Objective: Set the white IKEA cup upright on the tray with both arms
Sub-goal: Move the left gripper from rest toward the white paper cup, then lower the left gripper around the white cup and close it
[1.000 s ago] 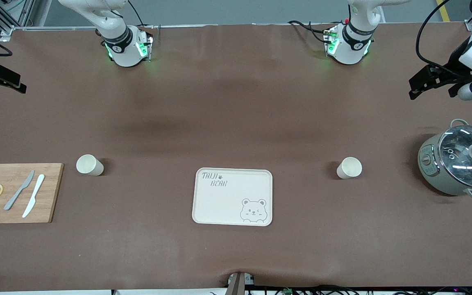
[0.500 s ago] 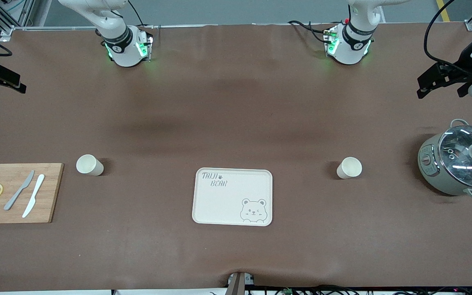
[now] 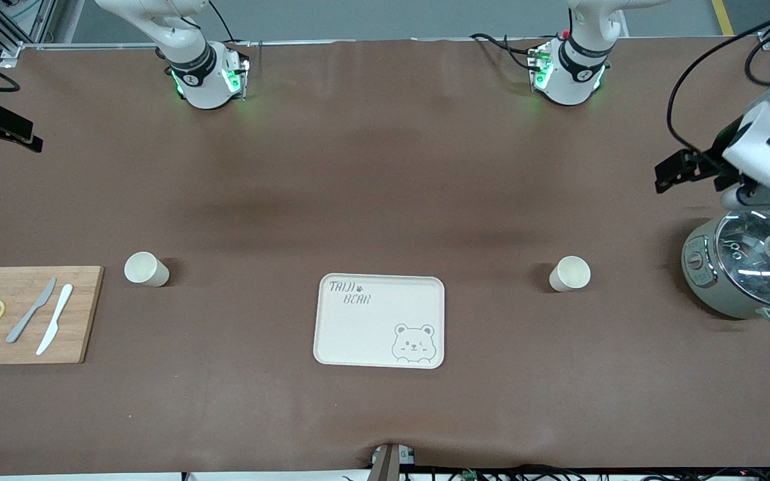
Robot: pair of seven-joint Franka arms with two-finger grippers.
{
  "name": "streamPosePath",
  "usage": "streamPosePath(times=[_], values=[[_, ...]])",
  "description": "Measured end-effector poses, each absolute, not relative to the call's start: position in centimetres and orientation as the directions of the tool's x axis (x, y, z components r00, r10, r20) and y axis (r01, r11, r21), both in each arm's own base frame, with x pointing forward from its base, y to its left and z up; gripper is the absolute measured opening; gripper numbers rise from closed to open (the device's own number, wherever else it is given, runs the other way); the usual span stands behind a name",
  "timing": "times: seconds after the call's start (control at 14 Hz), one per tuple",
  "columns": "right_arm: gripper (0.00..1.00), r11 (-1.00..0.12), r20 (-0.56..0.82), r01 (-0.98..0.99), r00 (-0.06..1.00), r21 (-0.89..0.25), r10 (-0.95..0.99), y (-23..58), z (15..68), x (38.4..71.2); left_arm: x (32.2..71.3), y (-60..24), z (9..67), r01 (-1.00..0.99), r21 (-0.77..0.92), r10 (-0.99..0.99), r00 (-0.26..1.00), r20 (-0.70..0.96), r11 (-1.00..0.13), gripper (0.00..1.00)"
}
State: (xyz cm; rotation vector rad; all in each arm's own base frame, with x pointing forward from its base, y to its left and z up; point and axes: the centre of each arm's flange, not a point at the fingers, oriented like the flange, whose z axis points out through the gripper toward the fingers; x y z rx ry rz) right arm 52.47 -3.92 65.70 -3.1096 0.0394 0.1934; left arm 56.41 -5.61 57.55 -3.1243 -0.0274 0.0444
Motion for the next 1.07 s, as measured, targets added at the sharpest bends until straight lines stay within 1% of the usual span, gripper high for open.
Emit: streamPosePath(times=[0.36,0.5,0.57,0.64,0.71,0.79,1.07], values=[[1.00,-0.999,-0.132,-0.029,0.991,-0.024,-0.025,-4.0,65.3,52.6,57.1,-5.9,47.8,0.011,-0.007,0.011,1.000,0.019,-1.000,1.00],[1.00,-0.999,-0.131,-0.030,0.991,-0.024,-0.026,-4.1,65.3,52.6,56.9,-5.9,44.1,0.012,-0.001,0.011,1.000,0.022,-1.000,0.96],[1.00,-0.999,-0.130,-0.031,0.991,-0.024,-0.027,-4.1,65.3,52.7,56.9,-5.9,42.4,0.012,0.002,0.012,1.000,0.019,-1.000,0.90],[1.00,-0.999,-0.128,-0.031,0.991,-0.024,-0.028,-4.2,65.3,52.7,57.0,-5.9,41.0,0.012,0.005,0.012,1.000,0.016,-1.000,0.90],[1.00,-0.999,-0.126,-0.032,0.992,-0.024,-0.028,-4.2,65.3,52.7,57.2,-5.9,39.7,0.017,0.009,0.017,1.000,0.008,-1.000,0.83],[1.00,-0.999,-0.125,-0.032,0.992,-0.024,-0.029,-4.2,65.3,52.7,57.4,-6.1,38.4,0.025,0.012,0.025,1.000,-0.001,-1.000,0.78],[1.00,-0.999,-0.132,-0.033,0.991,-0.023,-0.030,-4.3,64.7,53.1,58.4,-6.4,34.4,0.038,0.027,0.037,0.999,-0.015,-0.999,0.76]])
